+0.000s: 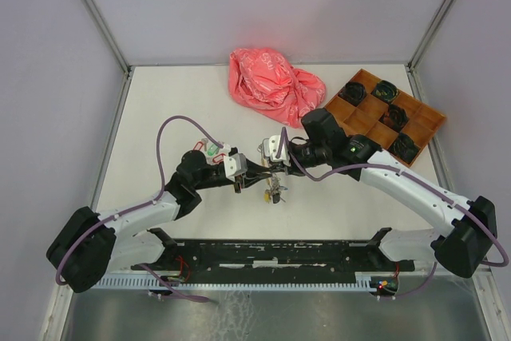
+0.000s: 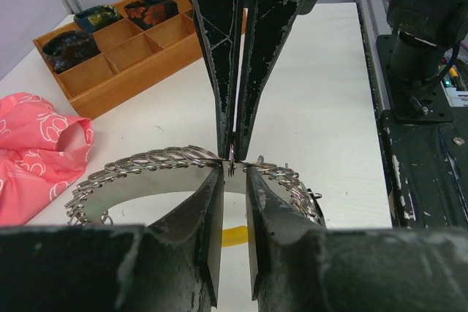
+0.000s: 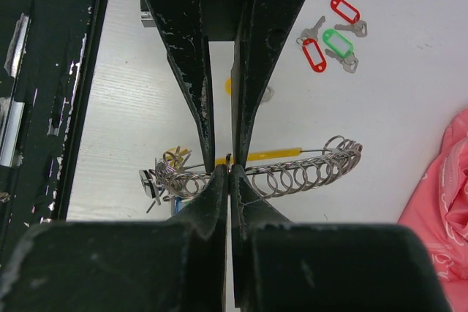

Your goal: Put the keys on the keyring

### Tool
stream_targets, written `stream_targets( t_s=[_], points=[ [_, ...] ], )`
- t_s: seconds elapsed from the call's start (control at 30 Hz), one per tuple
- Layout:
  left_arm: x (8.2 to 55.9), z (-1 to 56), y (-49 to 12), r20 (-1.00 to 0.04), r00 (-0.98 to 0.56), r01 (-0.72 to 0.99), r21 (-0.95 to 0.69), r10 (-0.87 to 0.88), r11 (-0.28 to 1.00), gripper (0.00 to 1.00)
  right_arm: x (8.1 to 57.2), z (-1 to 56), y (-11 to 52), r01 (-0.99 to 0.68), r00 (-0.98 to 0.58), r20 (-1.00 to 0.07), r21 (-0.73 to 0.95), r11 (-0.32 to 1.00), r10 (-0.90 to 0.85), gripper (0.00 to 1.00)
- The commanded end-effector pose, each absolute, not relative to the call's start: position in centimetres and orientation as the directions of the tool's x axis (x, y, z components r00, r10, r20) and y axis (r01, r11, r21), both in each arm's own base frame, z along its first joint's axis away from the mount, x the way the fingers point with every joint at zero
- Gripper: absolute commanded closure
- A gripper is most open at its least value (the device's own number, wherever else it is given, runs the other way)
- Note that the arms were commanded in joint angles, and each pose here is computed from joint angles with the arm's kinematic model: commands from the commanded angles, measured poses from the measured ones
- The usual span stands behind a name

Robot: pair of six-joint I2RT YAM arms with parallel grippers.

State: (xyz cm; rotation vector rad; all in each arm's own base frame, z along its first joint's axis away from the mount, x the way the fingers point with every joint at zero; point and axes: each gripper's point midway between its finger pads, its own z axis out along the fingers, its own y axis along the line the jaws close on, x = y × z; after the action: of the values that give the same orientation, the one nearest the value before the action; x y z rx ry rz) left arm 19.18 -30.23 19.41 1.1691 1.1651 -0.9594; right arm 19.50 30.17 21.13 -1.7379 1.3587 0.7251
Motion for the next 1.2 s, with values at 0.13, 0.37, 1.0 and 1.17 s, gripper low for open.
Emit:
stream_targets(
  t_s=[0.13,0.37,1.0,1.17],
  points=[
    [19.6,22.7,-30.7,-0.97,0.238,0.957,0.227,-0.044,0.179,0.78,19.2,22.9,31.2,-0.959,0.285,-0.853,-0.255,-0.126,-0.438,0.99],
    [19.4,23.2,-30.8,-0.97,0.235,0.96,0.221,-0.062,0.172,0.8,18.7,22.3,31.4,-0.964,0.265,-0.859,-0.22,-0.151,-0.438,0.99],
    [20.7,21.6,-29.5,-0.977,0.212,0.935,0.193,-0.031,0.296,0.97,21.7,23.5,29.0,-0.958,0.163,-0.837,-0.261,0.119,-0.523,0.56],
    [22.3,21.9,-28.3,-0.986,0.167,0.897,0.14,-0.028,0.418,0.97,23.3,23.7,28.4,-0.931,-0.001,-0.863,-0.183,0.315,-0.505,0.47]
  ],
)
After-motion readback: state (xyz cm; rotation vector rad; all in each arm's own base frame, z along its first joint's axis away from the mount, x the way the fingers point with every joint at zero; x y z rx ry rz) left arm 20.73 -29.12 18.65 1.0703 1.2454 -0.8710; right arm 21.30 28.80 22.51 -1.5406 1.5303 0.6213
